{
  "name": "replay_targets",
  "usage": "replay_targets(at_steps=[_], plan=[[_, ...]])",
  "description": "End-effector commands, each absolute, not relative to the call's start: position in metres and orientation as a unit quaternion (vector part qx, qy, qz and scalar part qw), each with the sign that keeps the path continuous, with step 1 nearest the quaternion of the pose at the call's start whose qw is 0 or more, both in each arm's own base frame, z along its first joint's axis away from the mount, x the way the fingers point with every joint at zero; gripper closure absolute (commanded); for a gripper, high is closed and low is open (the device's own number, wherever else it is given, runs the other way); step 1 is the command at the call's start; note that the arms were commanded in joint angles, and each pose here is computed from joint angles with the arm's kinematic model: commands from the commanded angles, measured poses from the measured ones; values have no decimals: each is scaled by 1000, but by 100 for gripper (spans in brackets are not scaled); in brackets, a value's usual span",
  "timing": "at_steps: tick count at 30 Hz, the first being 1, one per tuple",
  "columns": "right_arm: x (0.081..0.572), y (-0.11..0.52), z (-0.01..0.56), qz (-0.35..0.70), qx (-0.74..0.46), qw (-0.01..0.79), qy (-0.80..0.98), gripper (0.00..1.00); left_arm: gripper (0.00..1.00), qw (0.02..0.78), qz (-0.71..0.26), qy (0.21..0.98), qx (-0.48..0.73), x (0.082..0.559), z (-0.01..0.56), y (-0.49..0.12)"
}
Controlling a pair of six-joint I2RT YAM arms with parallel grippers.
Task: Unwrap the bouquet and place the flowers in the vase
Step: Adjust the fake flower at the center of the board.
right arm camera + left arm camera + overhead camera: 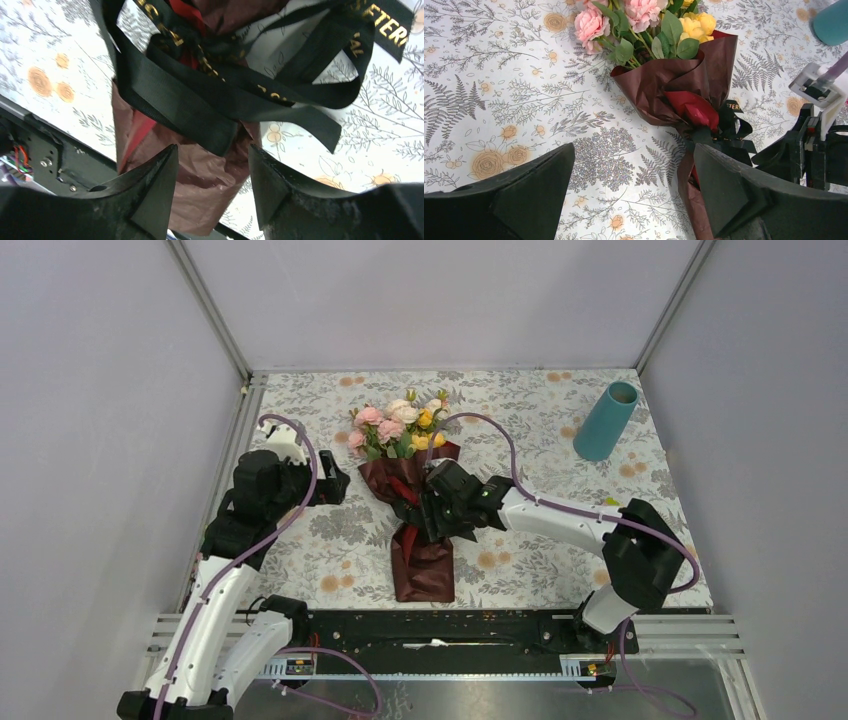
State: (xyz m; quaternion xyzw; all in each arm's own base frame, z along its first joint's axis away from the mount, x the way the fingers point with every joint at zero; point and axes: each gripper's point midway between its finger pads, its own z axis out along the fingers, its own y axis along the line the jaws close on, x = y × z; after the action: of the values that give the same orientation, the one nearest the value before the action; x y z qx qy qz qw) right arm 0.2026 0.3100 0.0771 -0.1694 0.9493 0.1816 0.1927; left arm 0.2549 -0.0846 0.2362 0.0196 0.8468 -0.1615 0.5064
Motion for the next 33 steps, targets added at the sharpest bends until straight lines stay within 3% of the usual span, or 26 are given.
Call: replay_targets(at_steps=[1,7,11,17,22,28,33], plan=[[222,330,101,222,-155,255,928,43,1,534,-156,830,16,266,246,-82],[232,341,100,221,-171,265,923,52,1,532,-146,834,14,266,240,-78],[233,345,106,224,-172,262,923,75,1,532,-145,834,14,265,240,-78],[225,355,137,247,-181,281,909,87,1,533,-144,833,14,264,239,-77],[224,401,149,282,-204,282,894,95,1,536,-148,831,12,264,242,-78],[224,453,141,306,-231,271,883,93,1,535,-152,831,11,263,241,-79],[225,457,155,316,-232,279,876,70,1,534,-147,833,9,263,239,-77]])
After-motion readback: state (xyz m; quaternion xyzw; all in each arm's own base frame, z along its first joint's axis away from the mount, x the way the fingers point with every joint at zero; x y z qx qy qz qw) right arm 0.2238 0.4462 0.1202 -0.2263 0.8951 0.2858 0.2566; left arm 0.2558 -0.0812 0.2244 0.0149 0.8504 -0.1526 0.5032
